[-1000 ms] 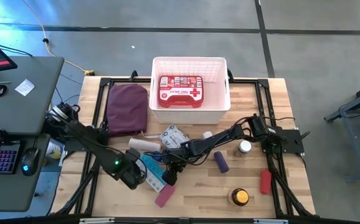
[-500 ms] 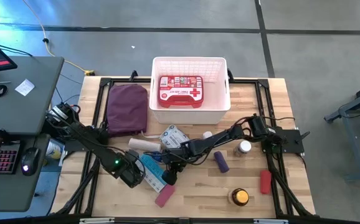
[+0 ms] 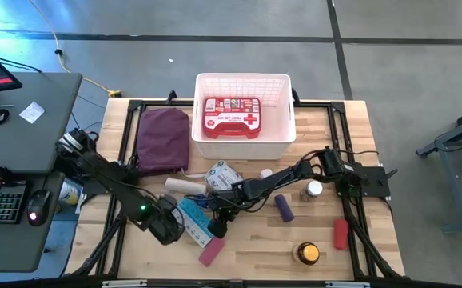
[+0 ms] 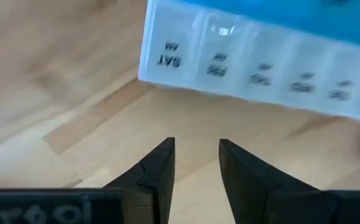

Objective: Pick & place medical supplies in basket/bin
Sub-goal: Put the white and blue pill organizer into the white bin

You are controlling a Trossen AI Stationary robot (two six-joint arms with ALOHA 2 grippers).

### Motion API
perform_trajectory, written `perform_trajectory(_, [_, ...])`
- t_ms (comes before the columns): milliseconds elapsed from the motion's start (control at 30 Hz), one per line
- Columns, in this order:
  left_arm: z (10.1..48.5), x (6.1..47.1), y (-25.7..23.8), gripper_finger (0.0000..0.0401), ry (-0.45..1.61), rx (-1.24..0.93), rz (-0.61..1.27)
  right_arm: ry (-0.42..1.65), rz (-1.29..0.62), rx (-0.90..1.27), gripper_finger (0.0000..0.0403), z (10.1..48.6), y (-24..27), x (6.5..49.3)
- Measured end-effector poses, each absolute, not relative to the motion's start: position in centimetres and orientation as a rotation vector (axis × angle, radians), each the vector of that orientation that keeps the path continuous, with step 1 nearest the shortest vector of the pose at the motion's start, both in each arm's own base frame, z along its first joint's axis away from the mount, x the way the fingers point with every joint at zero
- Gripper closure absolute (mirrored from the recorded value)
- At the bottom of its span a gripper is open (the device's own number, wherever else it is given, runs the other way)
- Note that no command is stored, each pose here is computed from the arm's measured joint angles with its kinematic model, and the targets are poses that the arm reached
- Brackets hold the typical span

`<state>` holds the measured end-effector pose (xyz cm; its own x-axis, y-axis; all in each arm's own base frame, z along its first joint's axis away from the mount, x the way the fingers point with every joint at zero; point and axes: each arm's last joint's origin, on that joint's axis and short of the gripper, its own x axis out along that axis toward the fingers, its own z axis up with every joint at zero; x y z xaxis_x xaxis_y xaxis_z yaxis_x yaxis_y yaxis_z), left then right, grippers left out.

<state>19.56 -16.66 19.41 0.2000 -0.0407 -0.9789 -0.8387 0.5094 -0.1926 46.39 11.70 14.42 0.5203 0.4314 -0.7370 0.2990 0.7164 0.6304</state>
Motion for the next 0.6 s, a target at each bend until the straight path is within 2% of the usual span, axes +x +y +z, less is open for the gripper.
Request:
perform_trajectory(133, [22.3, 20.2, -16.4, 0.024, 1.086, -0.783, 0.726, 1.055, 0.097, 0.805, 0.0144, 14.4, 11.7, 46.4])
perform_trajectory(233, [22.7, 20.1, -15.9, 0.024, 1.015, -0.713, 0.77, 1.058, 0.103, 0.806, 0.0144, 14.4, 11.7, 46.4])
perform_trajectory(600, [17.3, 19.0, -14.4, 0.024, 1.166, -0.823, 0.824, 1.063, 0.111, 0.813, 0.0144, 14.4, 11.8, 46.4])
